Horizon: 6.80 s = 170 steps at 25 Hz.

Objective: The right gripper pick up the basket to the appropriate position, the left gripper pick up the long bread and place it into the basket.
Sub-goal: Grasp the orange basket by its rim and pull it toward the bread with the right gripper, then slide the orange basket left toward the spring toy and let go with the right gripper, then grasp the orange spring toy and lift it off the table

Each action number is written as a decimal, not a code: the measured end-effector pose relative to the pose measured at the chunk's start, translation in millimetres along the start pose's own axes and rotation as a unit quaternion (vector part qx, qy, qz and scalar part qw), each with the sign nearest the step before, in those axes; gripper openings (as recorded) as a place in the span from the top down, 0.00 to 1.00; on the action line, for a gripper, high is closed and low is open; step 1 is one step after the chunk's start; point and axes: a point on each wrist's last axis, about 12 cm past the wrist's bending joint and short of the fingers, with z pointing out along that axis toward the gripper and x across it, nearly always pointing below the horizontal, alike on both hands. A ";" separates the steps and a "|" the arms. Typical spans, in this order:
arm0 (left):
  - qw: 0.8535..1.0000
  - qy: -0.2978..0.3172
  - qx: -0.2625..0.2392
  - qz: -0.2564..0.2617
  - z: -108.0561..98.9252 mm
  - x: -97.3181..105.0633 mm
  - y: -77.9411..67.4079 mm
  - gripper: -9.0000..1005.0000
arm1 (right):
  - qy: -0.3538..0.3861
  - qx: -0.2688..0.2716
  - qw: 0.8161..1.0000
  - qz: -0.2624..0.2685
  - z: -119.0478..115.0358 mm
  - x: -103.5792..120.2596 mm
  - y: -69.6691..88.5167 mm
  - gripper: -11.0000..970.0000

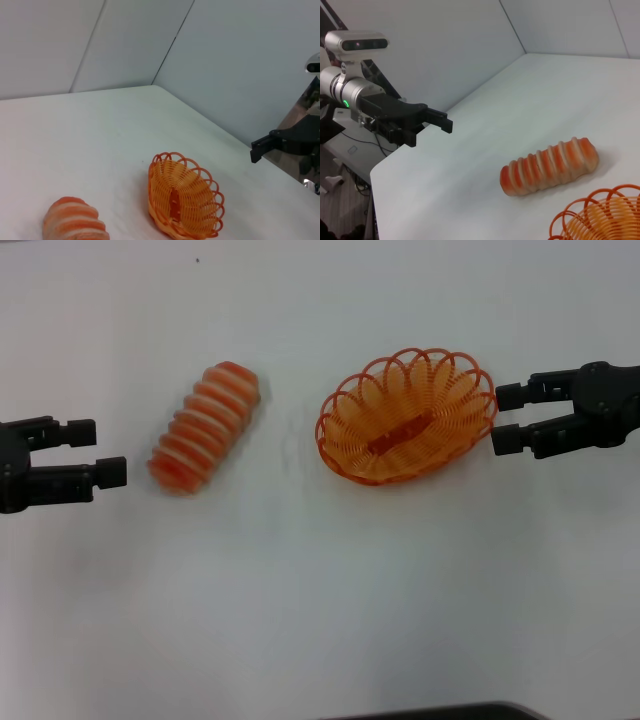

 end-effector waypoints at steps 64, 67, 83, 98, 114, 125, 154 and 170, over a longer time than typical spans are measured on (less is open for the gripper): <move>1.000 -0.001 0.018 0.012 7.3 -20.6 -4.2 0.13 | 0.228 0.264 0.931 0.106 79.8 -90.4 -51.8 0.03; 1.000 -0.003 0.018 0.009 5.8 -18.9 -4.8 0.13 | 0.231 0.266 0.930 0.105 88.6 -85.8 -54.4 0.10; 1.000 0.000 0.017 0.007 4.8 -18.3 -4.7 0.13 | 0.234 0.258 0.931 0.108 109.6 -74.7 -53.1 0.59; 1.000 0.000 0.017 0.008 4.8 -19.1 -4.6 0.13 | 0.147 0.217 0.952 0.155 76.8 -79.2 -51.0 0.90; 1.000 0.003 0.011 0.027 2.5 -31.3 -5.3 0.13 | -0.047 0.147 0.940 0.304 30.6 -42.9 -54.9 0.92; 1.000 0.003 0.009 0.030 4.6 -36.8 -4.5 0.13 | -0.015 0.184 0.928 0.325 62.4 -18.4 -61.7 0.92; 1.000 -0.023 -0.001 0.019 -2.4 -33.2 -4.8 0.13 | -0.132 0.094 0.985 0.050 -5.2 -72.3 -10.4 0.27; 0.998 0.006 -0.045 -0.047 8.7 -59.4 -0.4 0.13 | 0.070 0.064 0.994 -0.055 5.9 -35.3 -1.6 0.13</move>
